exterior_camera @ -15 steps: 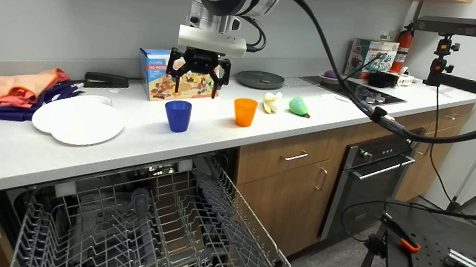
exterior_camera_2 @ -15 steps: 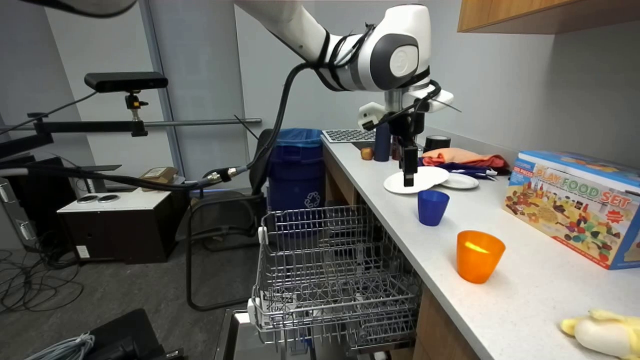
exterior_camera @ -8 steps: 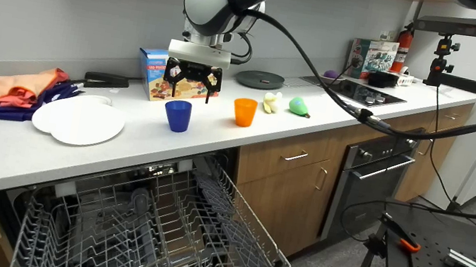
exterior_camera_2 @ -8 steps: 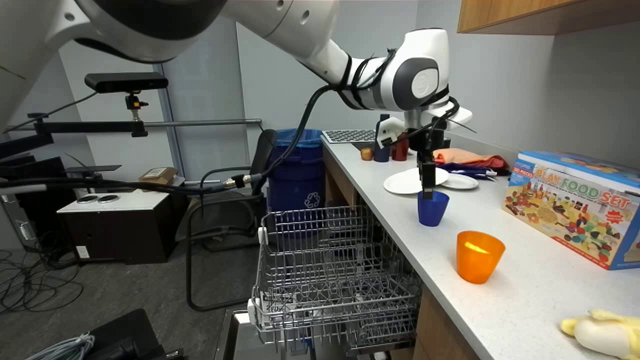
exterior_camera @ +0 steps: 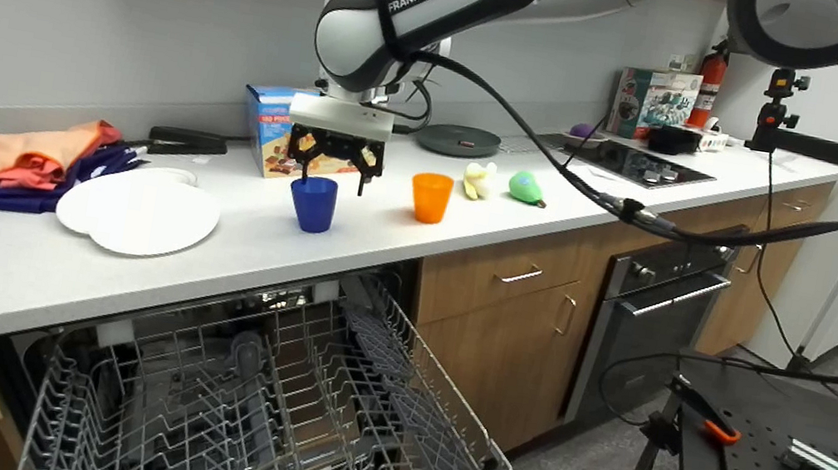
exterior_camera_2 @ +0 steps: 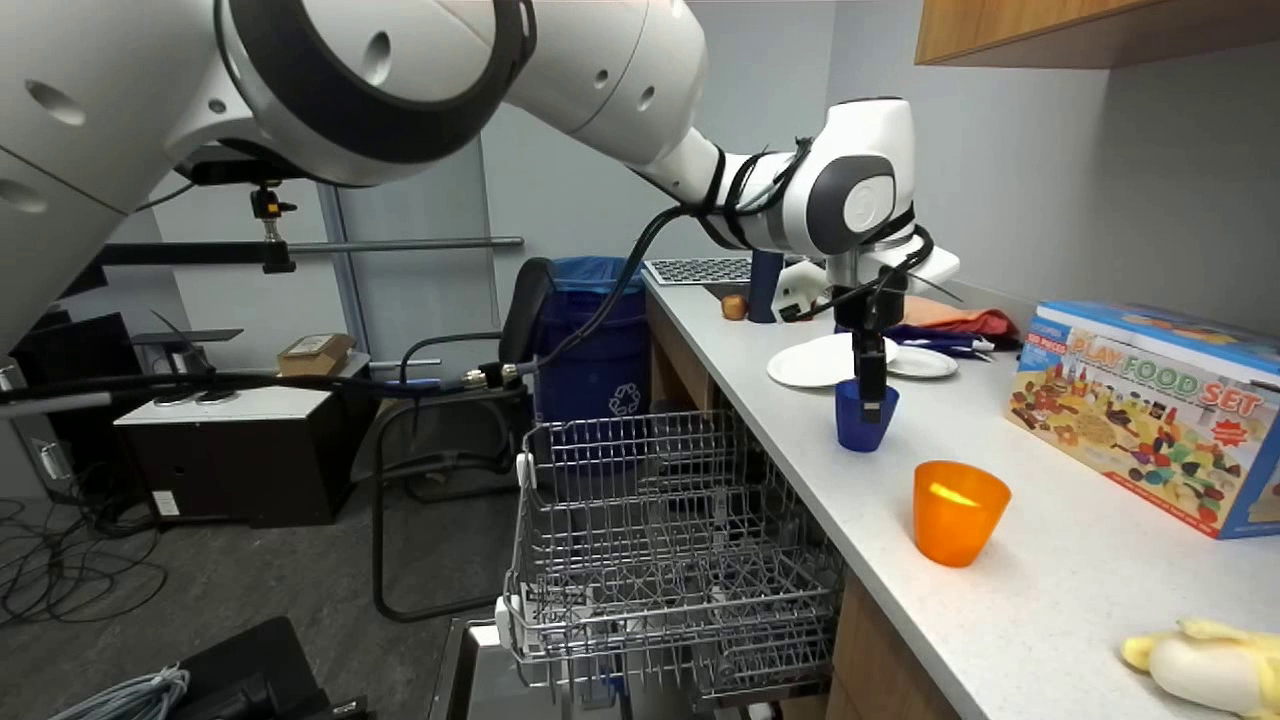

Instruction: Pick up the blue cup from the counter and put it in the dishwasher machine

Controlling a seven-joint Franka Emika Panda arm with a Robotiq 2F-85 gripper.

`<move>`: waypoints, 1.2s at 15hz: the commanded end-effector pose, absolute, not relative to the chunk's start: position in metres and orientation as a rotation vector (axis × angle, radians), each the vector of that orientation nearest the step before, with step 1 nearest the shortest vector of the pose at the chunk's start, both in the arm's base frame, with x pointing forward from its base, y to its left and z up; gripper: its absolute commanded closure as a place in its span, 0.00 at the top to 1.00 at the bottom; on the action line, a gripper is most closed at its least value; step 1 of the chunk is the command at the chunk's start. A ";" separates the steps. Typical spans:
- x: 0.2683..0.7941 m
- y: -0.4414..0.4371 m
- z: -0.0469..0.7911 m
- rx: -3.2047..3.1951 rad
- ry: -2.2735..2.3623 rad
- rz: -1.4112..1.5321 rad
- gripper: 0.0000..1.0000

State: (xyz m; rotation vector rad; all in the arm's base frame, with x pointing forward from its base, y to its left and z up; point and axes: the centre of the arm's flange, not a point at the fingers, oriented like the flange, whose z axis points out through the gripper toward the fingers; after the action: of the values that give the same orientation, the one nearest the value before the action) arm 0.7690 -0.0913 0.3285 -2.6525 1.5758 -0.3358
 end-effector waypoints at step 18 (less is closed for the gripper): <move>0.782 -0.071 0.321 -2.742 1.404 -0.303 0.00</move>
State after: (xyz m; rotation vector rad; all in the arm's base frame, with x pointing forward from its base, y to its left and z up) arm 0.7830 -0.0747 0.3139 -2.7019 1.4820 -0.3370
